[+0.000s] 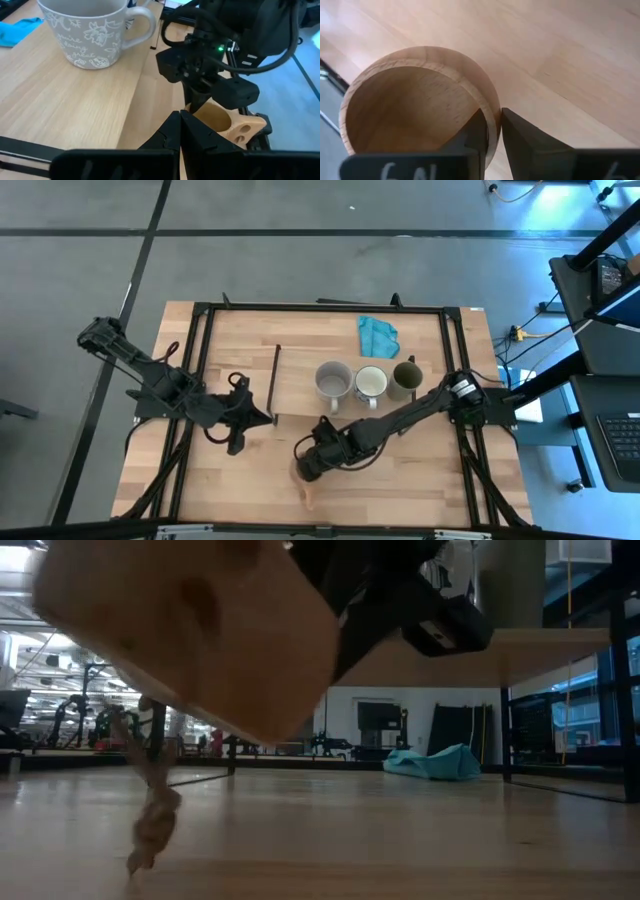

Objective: Stack small to large cups/mugs on shelf
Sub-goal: Put the brown wooden mug on the shelf

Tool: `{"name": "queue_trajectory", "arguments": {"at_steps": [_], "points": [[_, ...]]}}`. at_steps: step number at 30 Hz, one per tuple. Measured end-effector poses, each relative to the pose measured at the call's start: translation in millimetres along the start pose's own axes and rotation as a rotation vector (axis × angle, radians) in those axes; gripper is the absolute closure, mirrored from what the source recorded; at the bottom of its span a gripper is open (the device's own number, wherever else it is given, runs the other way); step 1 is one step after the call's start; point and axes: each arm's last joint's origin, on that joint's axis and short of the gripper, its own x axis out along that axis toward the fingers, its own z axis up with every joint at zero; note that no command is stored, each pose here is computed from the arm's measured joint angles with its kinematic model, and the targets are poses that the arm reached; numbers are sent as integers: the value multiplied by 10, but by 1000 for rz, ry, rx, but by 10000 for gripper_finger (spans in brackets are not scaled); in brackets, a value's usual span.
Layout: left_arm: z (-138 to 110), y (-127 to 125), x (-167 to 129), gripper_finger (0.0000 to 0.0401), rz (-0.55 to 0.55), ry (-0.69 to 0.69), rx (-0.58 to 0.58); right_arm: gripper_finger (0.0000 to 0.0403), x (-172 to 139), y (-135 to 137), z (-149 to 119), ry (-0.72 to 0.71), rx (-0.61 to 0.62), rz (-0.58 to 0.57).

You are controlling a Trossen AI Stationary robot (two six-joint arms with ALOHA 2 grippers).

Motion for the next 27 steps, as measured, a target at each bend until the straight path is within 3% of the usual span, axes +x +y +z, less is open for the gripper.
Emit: {"name": "queue_trajectory", "arguments": {"at_steps": [16, 27], "points": [[-48, -85, -48, 401, -11, -10, -27, 344, 166, 21, 11, -25, 13, 26], [-95, -160, -97, 401, -26, -15, -61, 344, 197, 122, 100, -81, 28, 138]]}}
